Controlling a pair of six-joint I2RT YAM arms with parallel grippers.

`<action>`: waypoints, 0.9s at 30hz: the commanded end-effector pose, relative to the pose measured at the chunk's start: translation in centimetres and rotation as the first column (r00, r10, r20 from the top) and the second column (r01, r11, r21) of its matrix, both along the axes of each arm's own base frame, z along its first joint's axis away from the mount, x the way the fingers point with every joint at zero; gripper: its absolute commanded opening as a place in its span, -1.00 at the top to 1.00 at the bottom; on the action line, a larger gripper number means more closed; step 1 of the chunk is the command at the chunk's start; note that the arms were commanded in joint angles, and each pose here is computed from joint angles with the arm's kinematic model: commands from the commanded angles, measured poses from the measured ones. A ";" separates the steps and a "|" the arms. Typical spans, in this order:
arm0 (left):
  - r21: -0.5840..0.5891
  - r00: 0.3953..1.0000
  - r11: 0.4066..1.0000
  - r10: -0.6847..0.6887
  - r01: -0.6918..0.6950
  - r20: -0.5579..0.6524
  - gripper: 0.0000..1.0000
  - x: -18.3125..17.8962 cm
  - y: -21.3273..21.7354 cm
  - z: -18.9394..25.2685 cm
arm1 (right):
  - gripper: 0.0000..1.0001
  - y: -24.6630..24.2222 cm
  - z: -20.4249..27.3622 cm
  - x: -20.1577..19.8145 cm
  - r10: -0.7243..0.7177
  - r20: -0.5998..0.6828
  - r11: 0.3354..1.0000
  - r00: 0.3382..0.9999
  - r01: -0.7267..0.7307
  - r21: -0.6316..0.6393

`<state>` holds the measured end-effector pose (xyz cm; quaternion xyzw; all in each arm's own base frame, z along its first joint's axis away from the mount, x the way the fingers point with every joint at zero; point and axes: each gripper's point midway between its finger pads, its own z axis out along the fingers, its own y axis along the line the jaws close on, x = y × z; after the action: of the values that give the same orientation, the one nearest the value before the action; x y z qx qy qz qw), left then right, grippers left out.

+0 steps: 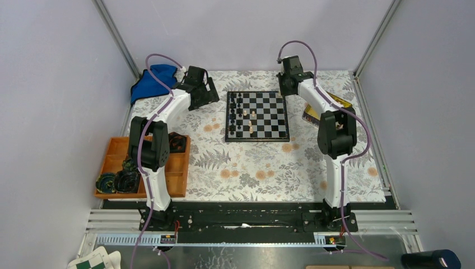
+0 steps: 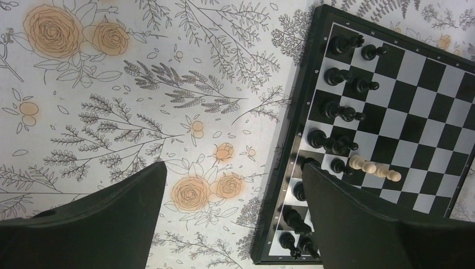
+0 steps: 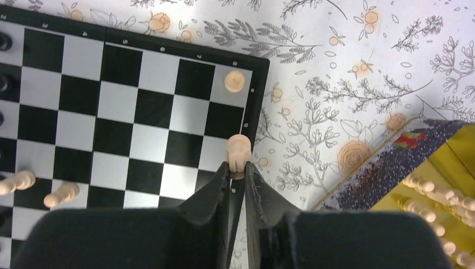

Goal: Set up the chess pieces on the board
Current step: Place the chess piece on the chessboard.

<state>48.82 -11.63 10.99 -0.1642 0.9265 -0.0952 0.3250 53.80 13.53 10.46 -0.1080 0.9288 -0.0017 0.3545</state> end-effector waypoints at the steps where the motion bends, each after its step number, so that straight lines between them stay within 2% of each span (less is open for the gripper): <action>1: -0.008 0.999 1.000 0.005 -0.004 0.043 -0.97 1.5 0.1 1.0 | 0.83 0.4 -0.2 1.5 -0.009 0.002 1.000 1.000 0.009 0.004; 15: -0.010 1.000 1.000 0.004 -0.004 0.023 -0.98 2.0 0.0 0.0 | 0.82 1.4 -3.0 3.2 -0.003 -0.040 1.000 0.999 0.004 0.025; 27: -0.016 1.000 1.000 0.007 -0.007 0.013 -0.97 2.3 0.1 -0.6 | 0.79 1.6 -3.7 3.0 -0.004 -0.060 0.999 0.998 0.006 0.039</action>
<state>49.74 -11.39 9.34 -0.1685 0.9303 -0.0895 0.3134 56.24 14.56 5.10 -0.1032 0.9440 0.0062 0.3132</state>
